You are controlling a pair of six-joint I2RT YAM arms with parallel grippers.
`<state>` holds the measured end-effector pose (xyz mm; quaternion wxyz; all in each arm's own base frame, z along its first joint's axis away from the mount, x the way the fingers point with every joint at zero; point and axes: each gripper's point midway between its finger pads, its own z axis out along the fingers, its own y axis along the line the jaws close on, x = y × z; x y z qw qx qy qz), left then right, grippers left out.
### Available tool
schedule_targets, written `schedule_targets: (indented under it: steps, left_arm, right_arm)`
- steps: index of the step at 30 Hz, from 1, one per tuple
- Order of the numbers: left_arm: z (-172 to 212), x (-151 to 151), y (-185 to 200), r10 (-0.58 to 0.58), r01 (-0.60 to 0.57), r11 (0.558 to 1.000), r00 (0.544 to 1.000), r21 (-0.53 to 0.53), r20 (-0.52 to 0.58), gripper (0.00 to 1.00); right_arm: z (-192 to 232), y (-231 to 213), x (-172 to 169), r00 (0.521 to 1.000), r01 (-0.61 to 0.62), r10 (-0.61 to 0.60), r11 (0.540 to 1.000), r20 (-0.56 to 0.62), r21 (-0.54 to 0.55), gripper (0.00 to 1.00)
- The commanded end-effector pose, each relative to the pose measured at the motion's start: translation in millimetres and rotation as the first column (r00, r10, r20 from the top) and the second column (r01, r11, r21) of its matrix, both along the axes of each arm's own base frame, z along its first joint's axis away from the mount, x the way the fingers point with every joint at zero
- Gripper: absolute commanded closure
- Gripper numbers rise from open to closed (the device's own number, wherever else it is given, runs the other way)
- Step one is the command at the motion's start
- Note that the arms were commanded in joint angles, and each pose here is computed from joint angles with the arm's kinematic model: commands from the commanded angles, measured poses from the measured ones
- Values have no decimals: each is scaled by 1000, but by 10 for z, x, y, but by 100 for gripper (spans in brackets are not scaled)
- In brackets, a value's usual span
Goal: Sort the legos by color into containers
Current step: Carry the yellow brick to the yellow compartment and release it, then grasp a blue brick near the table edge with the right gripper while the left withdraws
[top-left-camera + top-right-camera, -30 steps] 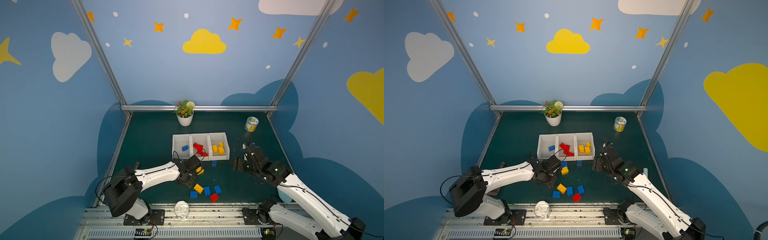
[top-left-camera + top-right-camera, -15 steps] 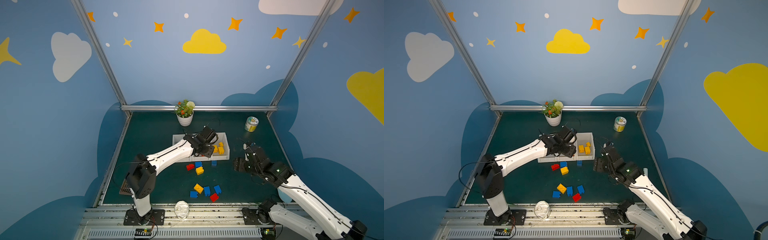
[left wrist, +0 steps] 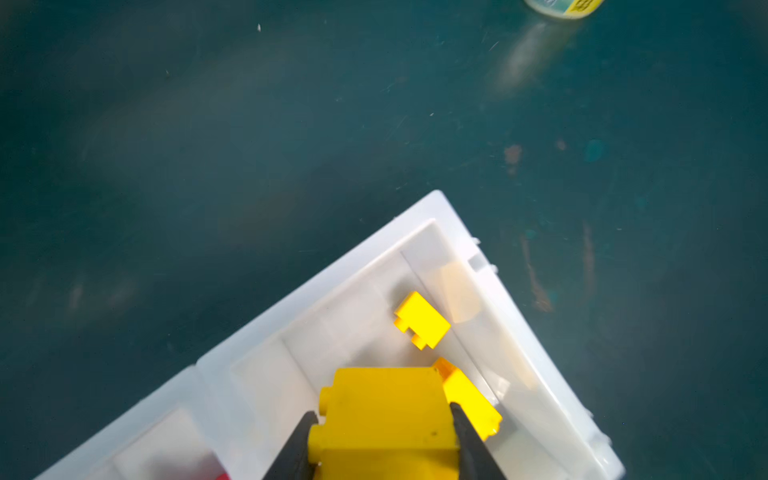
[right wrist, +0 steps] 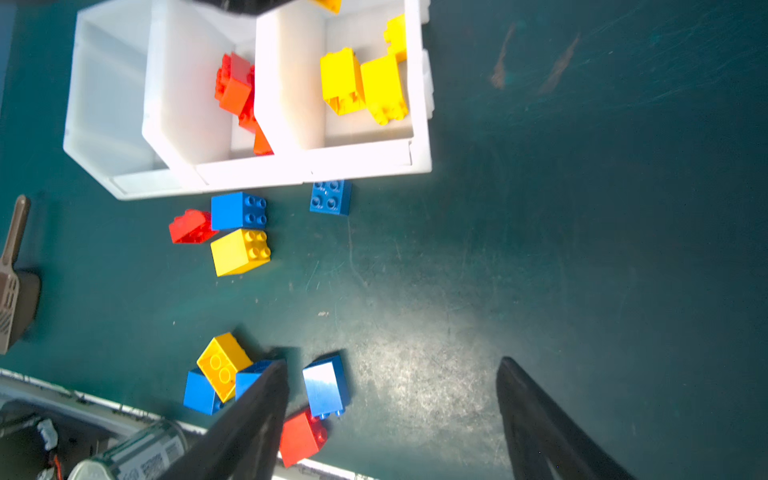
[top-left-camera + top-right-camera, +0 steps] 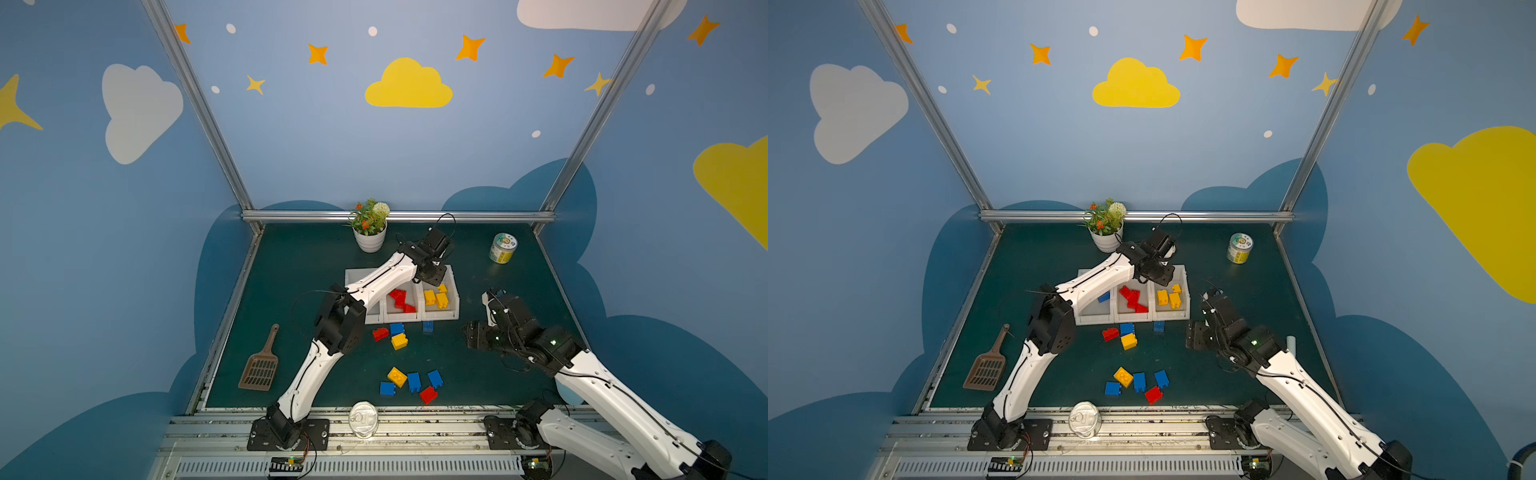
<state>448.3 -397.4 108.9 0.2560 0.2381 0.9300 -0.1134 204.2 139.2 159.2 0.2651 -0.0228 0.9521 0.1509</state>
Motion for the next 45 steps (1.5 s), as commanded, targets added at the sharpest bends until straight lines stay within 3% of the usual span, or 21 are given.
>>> schedule_targets:
  steps: [1, 10, 26, 29, 35, 42, 45]
  left_arm:
    - [-9, 13, 21, 3, -3, 1000, 1000, 16, -23, 58]
    - [17, 91, -38, 28, -28, 999, 1000, -20, -8, 41]
    - [574, -283, 226, 10, -7, 996, 1000, -88, 24, 40]
    - [716, -428, 360, 19, -14, 993, 999, -114, 46, 40]
    - [802, -796, 846, 71, -66, 992, 996, -108, 44, 39]
    - [461, -1227, 1482, 207, -208, 969, 978, -133, -23, 39]
    - [490, -1356, 1629, 240, -242, 958, 970, -153, -30, 39]
  right_arm:
    - [-48, 31, -86, 998, -52, 52, 999, -40, 0, 21]
    - [-28, -45, -180, 995, -50, 47, 998, -85, -30, 20]
    - [91, 83, -252, 987, -115, 117, 993, -111, 20, 22]
    - [44, 108, -282, 982, -78, 79, 997, -173, 18, 23]
    - [-81, 397, -302, 979, -154, 149, 988, -141, -25, 25]
    - [-331, 885, -526, 943, -218, 195, 974, -268, -56, 26]
    - [-427, 985, -618, 923, -227, 179, 968, -342, -105, 26]
